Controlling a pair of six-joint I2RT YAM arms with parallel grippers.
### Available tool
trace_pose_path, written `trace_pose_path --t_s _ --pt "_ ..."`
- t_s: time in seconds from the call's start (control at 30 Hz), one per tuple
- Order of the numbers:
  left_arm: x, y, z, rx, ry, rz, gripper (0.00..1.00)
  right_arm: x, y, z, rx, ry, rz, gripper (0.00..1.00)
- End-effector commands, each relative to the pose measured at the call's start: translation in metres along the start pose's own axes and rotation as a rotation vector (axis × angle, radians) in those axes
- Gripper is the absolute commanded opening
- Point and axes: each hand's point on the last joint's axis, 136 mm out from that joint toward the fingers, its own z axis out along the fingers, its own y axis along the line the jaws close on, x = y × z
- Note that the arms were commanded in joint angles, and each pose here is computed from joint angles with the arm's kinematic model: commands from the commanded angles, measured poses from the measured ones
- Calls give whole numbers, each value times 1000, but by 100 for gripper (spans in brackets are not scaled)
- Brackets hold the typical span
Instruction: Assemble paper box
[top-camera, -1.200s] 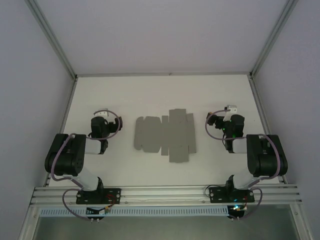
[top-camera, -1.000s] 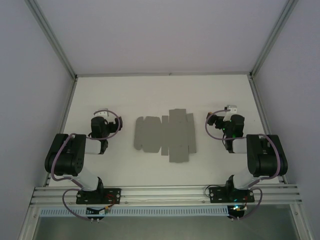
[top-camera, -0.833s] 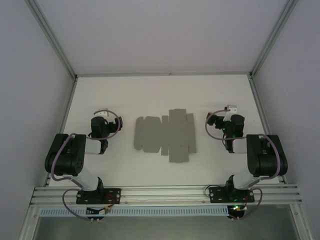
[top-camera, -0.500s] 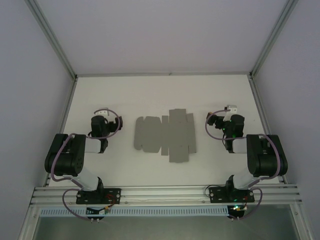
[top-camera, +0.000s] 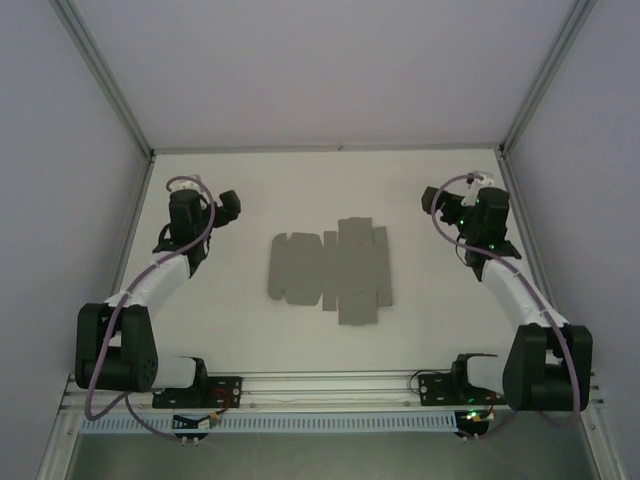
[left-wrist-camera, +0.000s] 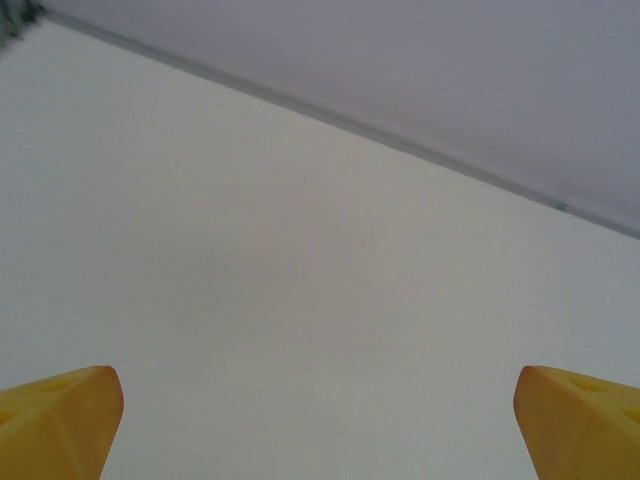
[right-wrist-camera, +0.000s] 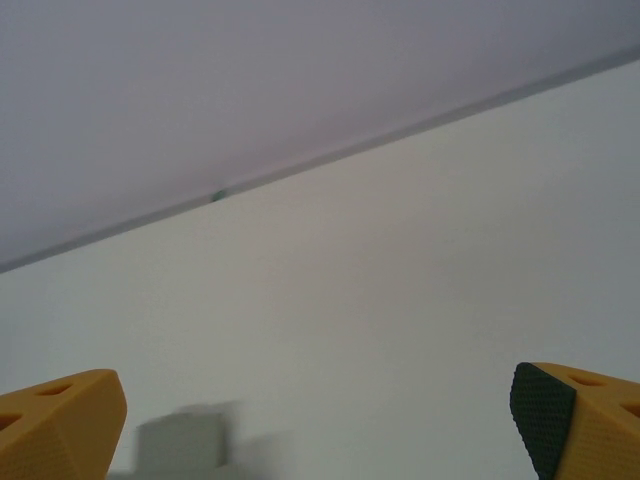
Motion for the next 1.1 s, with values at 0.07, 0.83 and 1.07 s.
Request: trace_pose_path --t_s 0.07,0.83,1.07 --pt "73 -41 -5 108 314 -126 100 87 62 -11 -102 388 73 100" --pt "198 -88 0 268 696 -110 100 257 56 49 104 846 105 77" --pt "192 -118 3 427 677 -186 79 266 50 45 123 856 124 76"
